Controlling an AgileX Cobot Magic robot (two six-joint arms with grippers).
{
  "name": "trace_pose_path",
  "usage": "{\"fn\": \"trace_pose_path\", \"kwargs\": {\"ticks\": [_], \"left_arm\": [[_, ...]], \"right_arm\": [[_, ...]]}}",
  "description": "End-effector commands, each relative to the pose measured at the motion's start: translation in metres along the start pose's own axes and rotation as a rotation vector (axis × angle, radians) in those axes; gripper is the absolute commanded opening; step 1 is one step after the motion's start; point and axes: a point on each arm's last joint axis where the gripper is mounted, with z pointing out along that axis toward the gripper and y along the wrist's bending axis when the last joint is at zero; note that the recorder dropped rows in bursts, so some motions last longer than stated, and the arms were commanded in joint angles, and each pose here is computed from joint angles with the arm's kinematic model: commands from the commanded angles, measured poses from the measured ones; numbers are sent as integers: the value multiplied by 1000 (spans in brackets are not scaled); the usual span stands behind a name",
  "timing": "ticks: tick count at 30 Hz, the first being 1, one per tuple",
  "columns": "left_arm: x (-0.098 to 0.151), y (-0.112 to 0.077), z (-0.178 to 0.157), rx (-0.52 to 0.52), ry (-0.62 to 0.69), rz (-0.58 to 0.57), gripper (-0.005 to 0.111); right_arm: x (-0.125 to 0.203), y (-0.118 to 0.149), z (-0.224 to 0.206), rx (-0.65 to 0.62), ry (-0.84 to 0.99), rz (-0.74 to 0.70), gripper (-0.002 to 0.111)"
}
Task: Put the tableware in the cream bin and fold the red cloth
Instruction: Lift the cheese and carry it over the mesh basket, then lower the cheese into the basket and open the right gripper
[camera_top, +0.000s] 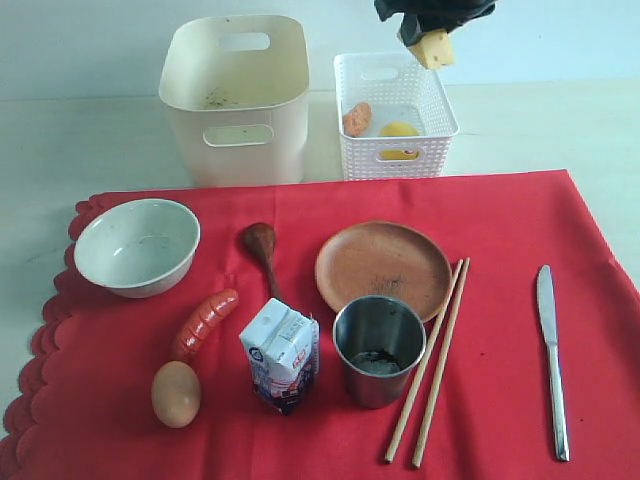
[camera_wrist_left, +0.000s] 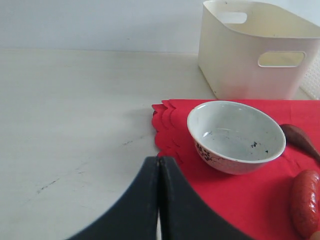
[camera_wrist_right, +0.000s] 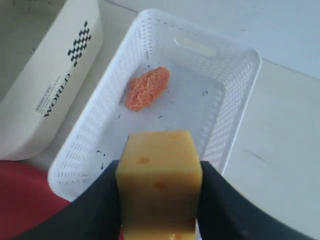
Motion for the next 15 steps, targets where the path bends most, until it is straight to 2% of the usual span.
{"fn": "trace_pose_path", "kwargs": {"ticks": [1, 8, 15], "left_arm": [[0, 0, 0, 2, -12, -11, 0], [0, 0, 0, 2, -12, -11, 0], [0, 0, 0, 2, -12, -11, 0]], "right_arm": [[1, -5, 23, 7, -21, 22, 1], [2, -2, 58, -43, -92, 102, 1], [6, -6, 93, -18, -163, 109, 1]]}}
